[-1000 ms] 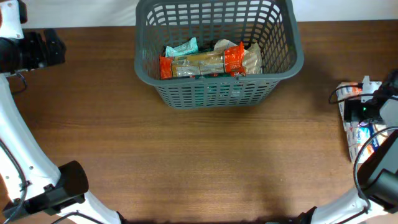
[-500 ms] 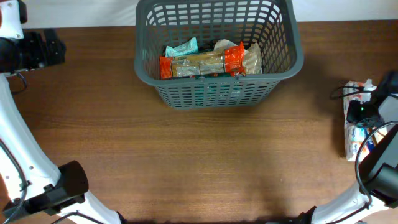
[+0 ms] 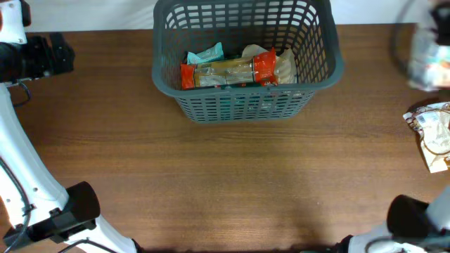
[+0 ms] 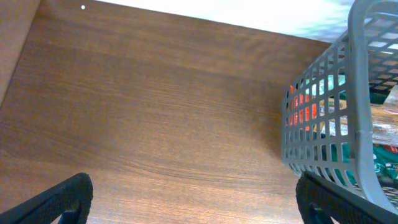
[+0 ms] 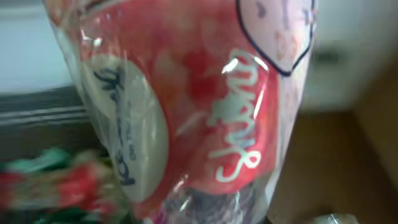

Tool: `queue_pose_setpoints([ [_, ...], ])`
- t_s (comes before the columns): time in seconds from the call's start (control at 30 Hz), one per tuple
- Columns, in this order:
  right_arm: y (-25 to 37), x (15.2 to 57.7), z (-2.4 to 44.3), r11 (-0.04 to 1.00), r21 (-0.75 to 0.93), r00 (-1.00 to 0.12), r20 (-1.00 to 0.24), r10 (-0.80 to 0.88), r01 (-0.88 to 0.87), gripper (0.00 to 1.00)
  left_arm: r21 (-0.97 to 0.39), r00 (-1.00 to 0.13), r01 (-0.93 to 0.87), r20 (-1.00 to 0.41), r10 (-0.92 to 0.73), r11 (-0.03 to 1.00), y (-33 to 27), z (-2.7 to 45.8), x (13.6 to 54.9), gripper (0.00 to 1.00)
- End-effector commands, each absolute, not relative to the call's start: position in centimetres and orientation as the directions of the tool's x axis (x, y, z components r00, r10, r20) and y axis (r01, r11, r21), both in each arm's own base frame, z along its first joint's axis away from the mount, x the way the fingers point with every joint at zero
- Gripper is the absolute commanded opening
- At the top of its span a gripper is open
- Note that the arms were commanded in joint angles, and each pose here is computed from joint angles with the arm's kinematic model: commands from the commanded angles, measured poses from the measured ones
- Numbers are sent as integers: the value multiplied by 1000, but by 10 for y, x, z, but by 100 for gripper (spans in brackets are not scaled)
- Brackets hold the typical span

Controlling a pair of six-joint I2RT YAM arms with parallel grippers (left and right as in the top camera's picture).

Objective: Pack container
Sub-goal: 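Carry the tissue pack with the right gripper into the basket and release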

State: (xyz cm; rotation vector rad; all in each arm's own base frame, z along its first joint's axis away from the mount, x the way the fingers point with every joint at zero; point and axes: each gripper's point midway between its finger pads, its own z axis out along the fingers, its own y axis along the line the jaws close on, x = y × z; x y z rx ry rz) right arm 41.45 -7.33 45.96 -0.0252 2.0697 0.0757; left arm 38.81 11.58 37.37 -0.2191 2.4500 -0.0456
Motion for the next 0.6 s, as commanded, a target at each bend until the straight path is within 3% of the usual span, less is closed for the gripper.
queue_pose_setpoints([
  [0.0,32,404,488,906,-148,-329,-898,-291,-397,4,-100,-746,-146,-642,-176,984,113,383,382,99],
  [0.13,121,401,477,704,-363,-147,-822,-551,-611,4,-100,-746,-146,-642,-176,984,113,383,382,99],
  [0.33,180,444,435,460,-604,26,-623,-782,-651,4,-100,-746,-146,-642,-176,984,113,383,382,99],
  [0.57,214,525,322,444,-502,-69,-602,-795,-742,4,-100,-746,-146,-642,-176,984,113,383,382,99],
])
